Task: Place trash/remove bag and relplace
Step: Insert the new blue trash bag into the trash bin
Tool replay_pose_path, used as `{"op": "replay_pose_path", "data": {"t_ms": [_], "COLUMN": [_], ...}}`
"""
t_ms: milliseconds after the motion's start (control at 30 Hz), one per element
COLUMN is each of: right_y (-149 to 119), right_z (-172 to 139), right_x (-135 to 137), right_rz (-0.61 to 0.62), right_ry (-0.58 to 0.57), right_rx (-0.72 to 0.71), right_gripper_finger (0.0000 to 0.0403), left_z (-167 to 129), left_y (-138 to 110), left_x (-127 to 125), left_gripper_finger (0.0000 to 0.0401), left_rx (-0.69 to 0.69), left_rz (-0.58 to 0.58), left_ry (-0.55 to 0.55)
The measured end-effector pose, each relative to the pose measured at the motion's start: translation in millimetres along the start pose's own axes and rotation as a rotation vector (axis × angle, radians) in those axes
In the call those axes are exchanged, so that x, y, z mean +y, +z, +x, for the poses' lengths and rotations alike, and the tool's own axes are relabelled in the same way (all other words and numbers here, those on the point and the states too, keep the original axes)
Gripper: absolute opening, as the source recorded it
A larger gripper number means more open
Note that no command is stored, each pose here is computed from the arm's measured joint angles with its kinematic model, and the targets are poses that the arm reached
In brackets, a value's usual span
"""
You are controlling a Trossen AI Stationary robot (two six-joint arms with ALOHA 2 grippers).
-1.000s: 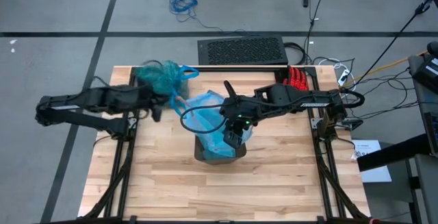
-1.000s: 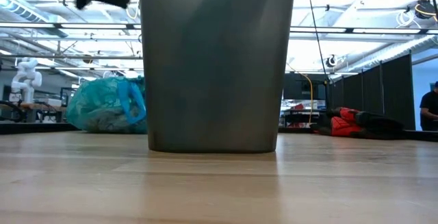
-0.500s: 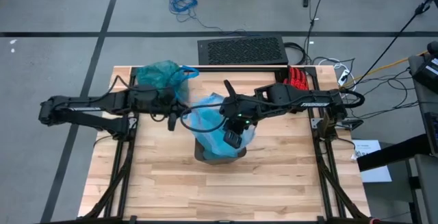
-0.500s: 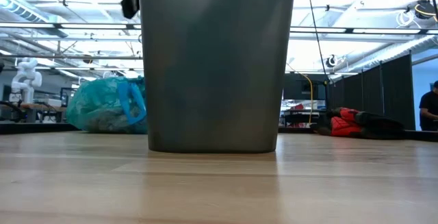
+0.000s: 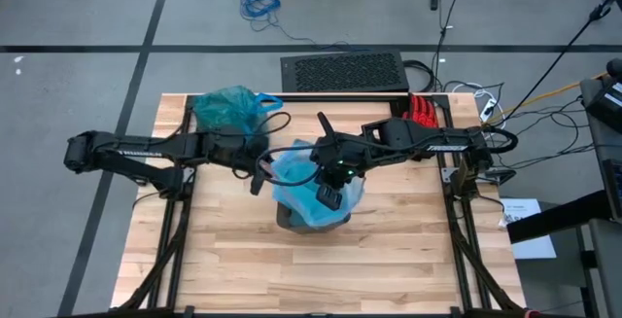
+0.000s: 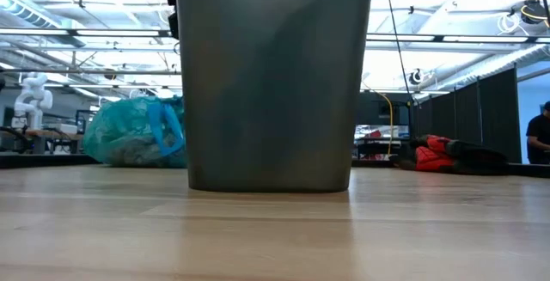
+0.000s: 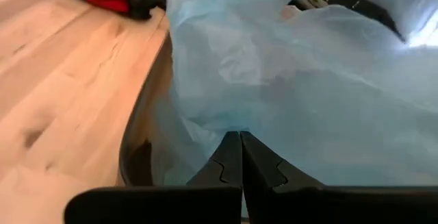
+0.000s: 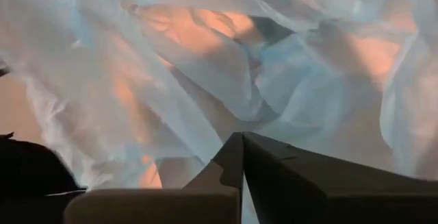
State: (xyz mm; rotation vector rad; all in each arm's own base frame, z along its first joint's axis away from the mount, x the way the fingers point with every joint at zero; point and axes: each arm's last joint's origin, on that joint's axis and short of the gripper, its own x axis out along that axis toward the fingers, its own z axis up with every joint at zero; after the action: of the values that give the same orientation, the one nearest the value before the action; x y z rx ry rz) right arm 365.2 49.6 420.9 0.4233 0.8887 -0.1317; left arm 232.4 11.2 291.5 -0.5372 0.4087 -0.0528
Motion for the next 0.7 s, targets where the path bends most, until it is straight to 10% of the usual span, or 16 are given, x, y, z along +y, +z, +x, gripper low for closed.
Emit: {"op": "replay_pose_path", "data": {"t_ms": [700], "right_y": [7], "right_z": [2], "right_x": [3], "right_rz": [-0.027], "right_ry": [0.029], "right_rx": [-0.061], "right_gripper_finger": [0.0000], "left_z": [-9], "left_y": [26], "left_x": [-14], "left_gripper_finger": [0.0056], "left_rx": [-0.045], "left_rz": [0.062], "left_ry": [-0.085]}}
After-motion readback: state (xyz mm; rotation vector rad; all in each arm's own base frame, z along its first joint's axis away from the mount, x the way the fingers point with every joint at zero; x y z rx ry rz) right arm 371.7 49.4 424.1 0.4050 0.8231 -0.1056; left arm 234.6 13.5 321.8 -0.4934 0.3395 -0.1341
